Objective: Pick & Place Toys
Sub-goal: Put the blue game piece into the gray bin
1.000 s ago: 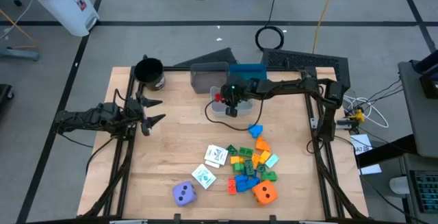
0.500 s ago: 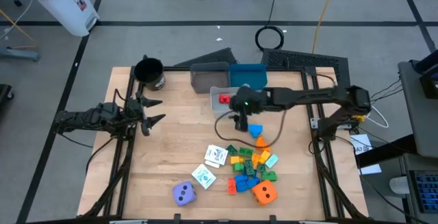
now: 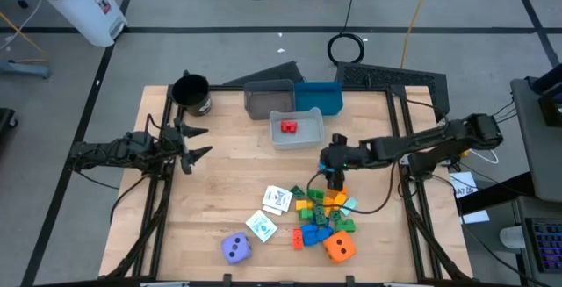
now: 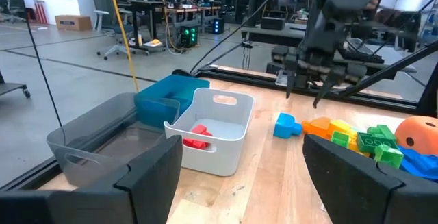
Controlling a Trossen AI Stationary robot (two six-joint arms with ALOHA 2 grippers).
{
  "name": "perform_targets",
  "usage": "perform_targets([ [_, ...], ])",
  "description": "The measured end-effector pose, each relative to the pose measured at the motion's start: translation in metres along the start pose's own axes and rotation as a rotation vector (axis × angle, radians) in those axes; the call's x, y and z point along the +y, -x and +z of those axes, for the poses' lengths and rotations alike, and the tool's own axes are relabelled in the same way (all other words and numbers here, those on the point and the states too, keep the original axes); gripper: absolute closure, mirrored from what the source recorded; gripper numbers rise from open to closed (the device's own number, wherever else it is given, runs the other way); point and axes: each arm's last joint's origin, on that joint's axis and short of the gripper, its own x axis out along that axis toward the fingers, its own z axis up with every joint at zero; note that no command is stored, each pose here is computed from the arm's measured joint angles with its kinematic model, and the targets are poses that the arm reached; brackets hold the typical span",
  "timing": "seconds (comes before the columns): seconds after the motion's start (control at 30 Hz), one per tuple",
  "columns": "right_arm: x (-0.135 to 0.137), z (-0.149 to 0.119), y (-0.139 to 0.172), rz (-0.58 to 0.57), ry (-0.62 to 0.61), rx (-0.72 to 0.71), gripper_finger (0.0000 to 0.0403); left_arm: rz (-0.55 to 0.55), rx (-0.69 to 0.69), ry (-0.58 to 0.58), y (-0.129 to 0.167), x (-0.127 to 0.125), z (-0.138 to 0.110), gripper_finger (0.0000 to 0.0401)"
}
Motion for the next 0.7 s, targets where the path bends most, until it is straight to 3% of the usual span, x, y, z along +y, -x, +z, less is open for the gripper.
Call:
perform_targets([
  [0.2, -0.011, -0.027, -0.019, -0.046, -0.11, 0.092, 0.0126, 0.0, 0.0, 0.0, 0.0, 0.0, 0.0, 0.0091],
  [0.47, -0.015, -0.029, -0.042, 0.009, -0.148, 0.112, 0.0081, 0.0, 0.001, 0.0, 0.0, 0.0, 0.0, 0.0091],
  [0.7, -0.021, -0.04, -0.06, -0.013, -0.159, 0.205, 0.0085, 0.0, 0.0, 0.0, 0.0, 0.0, 0.0, 0.0091],
])
